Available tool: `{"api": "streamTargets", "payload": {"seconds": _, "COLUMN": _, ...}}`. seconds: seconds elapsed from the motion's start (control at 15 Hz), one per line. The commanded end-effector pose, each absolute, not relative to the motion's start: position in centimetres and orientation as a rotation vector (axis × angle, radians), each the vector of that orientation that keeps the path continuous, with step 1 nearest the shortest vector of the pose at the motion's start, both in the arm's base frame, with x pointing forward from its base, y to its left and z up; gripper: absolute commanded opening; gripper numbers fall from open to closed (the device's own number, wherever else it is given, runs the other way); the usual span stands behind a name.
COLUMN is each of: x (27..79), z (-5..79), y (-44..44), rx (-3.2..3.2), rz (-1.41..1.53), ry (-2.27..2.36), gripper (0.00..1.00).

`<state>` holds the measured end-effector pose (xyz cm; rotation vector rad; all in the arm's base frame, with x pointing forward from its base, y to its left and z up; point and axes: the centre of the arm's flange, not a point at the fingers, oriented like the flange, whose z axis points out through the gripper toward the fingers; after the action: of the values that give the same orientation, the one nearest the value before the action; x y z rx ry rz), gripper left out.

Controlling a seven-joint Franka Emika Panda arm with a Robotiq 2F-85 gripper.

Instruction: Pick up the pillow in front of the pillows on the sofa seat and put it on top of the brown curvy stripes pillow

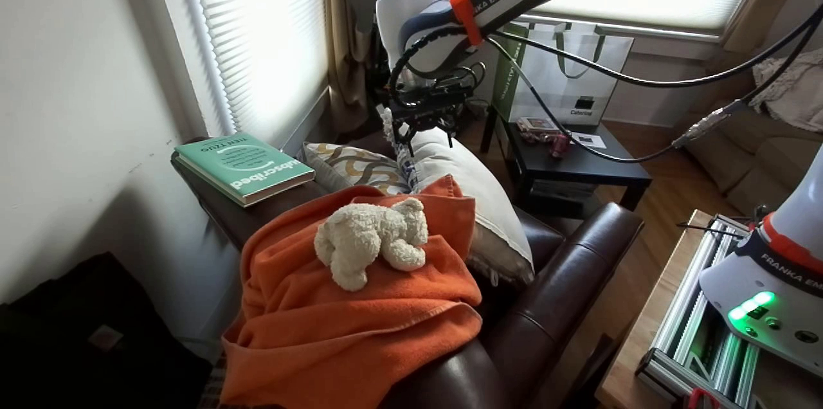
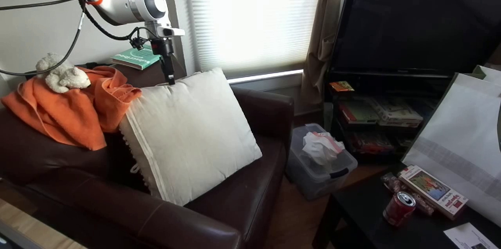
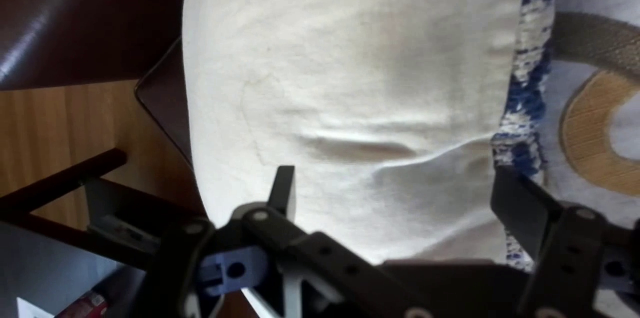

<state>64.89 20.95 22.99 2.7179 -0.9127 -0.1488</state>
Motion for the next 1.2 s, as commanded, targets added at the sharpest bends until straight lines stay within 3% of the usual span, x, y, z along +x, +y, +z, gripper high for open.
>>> {"api": "streamTargets", "payload": {"seconds": 0.0, "x": 65.1, "z": 23.0, "y": 20.8, "rx": 2.716, "rz": -0.146, "ry": -0.917, "gripper": 1.00}}
{"api": "streamTargets", "payload": {"seconds": 1.13, "x": 69.3, "z": 18.6, "y": 24.0, "rx": 2.738, "rz": -0.138, "ry": -0.911, "gripper": 1.00}}
